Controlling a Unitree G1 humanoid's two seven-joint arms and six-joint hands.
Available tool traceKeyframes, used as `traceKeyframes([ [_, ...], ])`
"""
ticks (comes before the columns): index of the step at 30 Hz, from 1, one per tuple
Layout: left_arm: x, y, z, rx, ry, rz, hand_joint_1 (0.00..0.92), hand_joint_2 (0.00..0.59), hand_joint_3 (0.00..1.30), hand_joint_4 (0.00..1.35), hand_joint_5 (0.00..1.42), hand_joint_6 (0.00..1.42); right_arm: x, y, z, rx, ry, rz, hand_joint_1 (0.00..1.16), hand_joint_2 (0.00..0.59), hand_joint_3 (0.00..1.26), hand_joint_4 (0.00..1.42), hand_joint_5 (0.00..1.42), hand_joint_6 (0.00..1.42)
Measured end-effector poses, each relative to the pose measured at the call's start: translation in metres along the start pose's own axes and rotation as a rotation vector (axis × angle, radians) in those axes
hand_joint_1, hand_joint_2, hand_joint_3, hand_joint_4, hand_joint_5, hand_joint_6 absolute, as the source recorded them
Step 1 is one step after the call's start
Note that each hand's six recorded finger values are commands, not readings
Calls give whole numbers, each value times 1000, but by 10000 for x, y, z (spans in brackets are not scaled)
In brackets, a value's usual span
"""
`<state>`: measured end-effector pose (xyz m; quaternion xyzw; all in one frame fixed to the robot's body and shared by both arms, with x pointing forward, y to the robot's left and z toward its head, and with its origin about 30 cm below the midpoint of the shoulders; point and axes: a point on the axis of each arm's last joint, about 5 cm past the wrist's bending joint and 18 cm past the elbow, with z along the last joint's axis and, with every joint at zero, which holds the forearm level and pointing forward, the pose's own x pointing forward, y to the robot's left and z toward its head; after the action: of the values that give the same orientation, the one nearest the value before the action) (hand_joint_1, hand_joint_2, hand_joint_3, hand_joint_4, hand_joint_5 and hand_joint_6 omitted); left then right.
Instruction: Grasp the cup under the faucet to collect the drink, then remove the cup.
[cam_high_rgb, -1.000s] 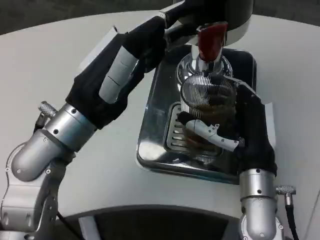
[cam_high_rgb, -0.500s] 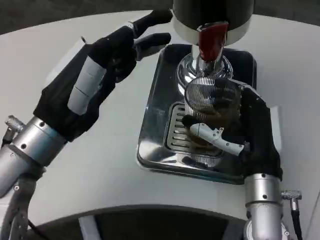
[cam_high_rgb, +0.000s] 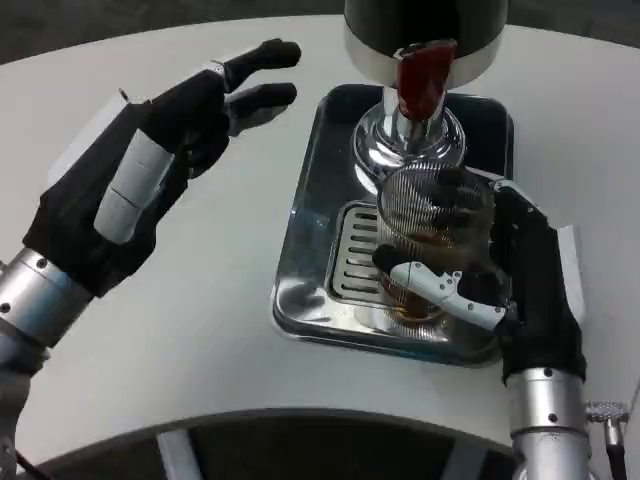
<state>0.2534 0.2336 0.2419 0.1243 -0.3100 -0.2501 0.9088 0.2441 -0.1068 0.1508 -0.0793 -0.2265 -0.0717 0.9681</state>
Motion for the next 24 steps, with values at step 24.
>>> traceKeyframes([
  [24,-419,161,78,181,92,-71,0,55,238,67,165,108,-332,-159,352,51,-34,113,1019,153,533,668,745,652],
])
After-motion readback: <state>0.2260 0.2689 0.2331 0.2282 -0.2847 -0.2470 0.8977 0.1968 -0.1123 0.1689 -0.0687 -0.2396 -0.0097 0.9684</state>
